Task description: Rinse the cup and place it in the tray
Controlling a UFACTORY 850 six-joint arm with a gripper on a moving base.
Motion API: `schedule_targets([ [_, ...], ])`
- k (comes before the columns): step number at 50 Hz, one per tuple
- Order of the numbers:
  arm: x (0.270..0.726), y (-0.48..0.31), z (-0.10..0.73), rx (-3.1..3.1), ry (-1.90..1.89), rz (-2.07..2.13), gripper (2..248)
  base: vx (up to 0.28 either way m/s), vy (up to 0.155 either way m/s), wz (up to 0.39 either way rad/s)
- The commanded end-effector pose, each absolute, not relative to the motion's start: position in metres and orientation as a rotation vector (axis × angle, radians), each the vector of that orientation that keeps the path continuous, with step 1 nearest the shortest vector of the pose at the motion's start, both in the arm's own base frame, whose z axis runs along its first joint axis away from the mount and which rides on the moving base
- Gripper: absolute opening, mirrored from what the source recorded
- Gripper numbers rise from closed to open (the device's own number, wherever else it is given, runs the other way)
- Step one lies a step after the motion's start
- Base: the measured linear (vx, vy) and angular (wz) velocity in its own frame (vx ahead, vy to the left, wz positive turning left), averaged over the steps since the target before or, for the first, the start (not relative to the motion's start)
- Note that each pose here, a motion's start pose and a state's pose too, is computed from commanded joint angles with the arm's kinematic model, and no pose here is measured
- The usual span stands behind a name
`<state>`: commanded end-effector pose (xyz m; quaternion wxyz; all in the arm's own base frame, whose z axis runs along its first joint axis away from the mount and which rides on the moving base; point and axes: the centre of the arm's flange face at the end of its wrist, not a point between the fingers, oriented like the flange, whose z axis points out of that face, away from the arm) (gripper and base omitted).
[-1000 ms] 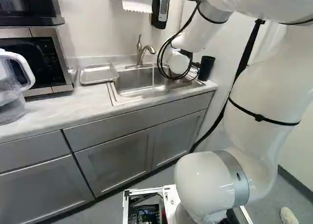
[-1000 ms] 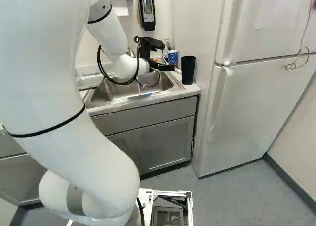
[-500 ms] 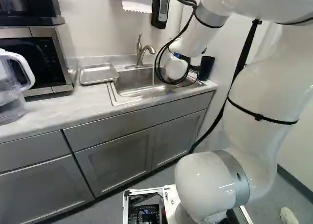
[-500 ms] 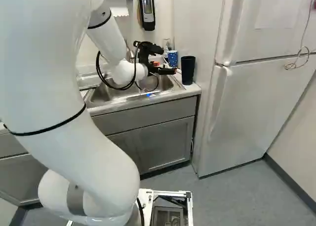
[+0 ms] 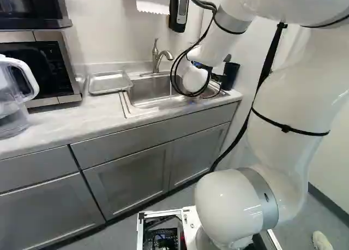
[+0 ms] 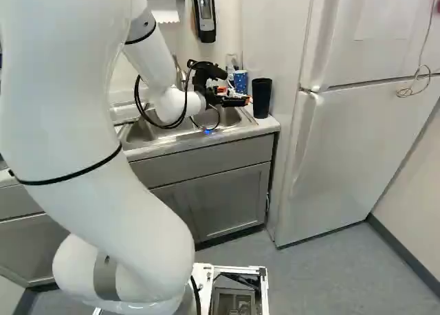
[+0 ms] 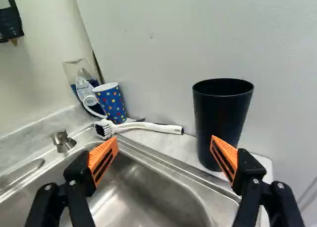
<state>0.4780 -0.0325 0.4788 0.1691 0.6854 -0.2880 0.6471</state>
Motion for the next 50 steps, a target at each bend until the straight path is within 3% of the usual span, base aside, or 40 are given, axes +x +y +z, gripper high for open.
schedule_targets([
  [50,0.4692,-0.0392,0.4845,1.792,-0.856,1.792,247,0.000,0.000,0.000],
])
